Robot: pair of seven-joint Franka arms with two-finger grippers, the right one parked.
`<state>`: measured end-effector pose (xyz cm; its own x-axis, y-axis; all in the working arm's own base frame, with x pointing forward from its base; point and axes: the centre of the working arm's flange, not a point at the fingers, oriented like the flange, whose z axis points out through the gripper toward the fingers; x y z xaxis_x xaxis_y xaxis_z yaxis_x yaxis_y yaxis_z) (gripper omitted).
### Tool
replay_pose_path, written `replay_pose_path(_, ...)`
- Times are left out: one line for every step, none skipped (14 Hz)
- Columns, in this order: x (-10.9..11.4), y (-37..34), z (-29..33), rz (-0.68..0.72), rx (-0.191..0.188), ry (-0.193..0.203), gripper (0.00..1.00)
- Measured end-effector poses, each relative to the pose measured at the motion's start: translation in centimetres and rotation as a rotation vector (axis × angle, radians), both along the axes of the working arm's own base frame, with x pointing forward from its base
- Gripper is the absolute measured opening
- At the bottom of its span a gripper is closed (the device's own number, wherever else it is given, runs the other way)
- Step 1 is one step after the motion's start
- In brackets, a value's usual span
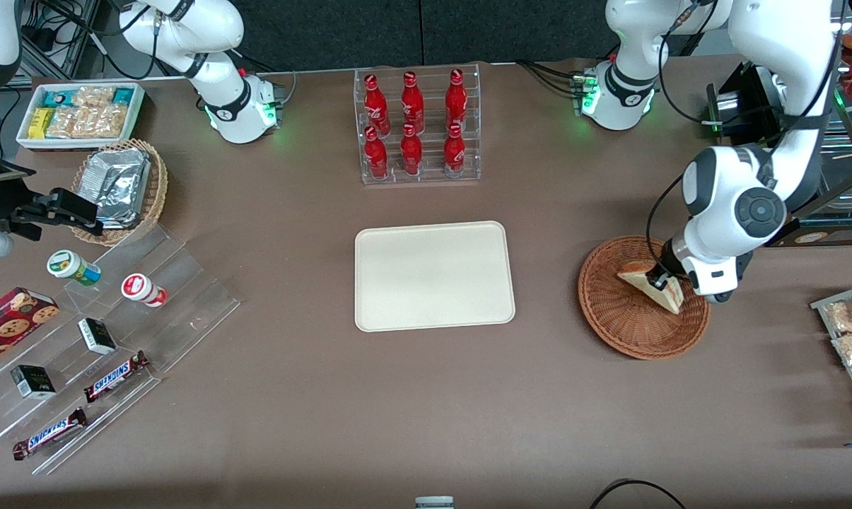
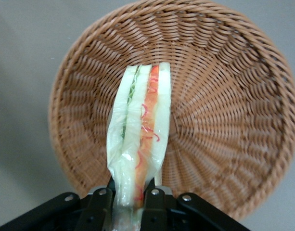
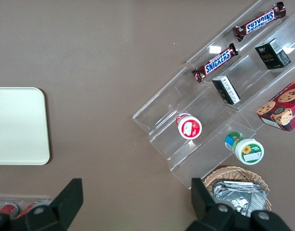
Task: Place sandwich from basket to tray
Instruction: 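Close the left gripper on the sandwich's crust edge, then lift the sandwich and carry it with the left gripper over the cream tray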
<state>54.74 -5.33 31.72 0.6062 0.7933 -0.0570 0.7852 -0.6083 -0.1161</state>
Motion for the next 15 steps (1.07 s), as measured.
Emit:
replay_pose_path(0.5,-1.2,2.1,-0.024,0.008,0.014,0.22)
replay_pose_path(1.0,-2.7,4.3,-0.053,0.016,0.021,0.22)
replay_pose_path(1.3,-4.5,6.4,-0.082,0.020,0.020,0.22)
replay_pose_path(1.5,-6.5,8.1,-0.114,0.022,0.018,0.22)
replay_pose_path(1.5,-8.6,9.5,-0.150,0.023,0.016,0.22)
replay_pose_path(1.3,-10.8,10.6,-0.189,0.024,0.016,0.20)
replay_pose_path(1.0,-12.9,11.5,-0.232,0.024,0.019,0.15)
replay_pose_path(0.7,-14.8,12.2,-0.280,0.022,0.023,0.15)
replay_pose_path(0.4,-16.7,12.4,-0.324,0.021,0.030,0.15)
replay_pose_path(0.2,-18.5,12.4,-0.359,0.020,0.031,0.15)
replay_pose_path(-0.1,-20.4,12.2,-0.391,0.019,0.031,0.14)
replay_pose_path(-0.4,-22.2,11.8,-0.422,0.018,0.033,0.14)
replay_pose_path(-0.6,-24.1,11.2,-0.452,0.017,0.037,0.14)
replay_pose_path(-0.9,-26.2,10.5,-0.482,0.014,0.043,0.14)
replay_pose_path(-1.2,-28.3,9.6,-0.513,0.013,0.049,0.14)
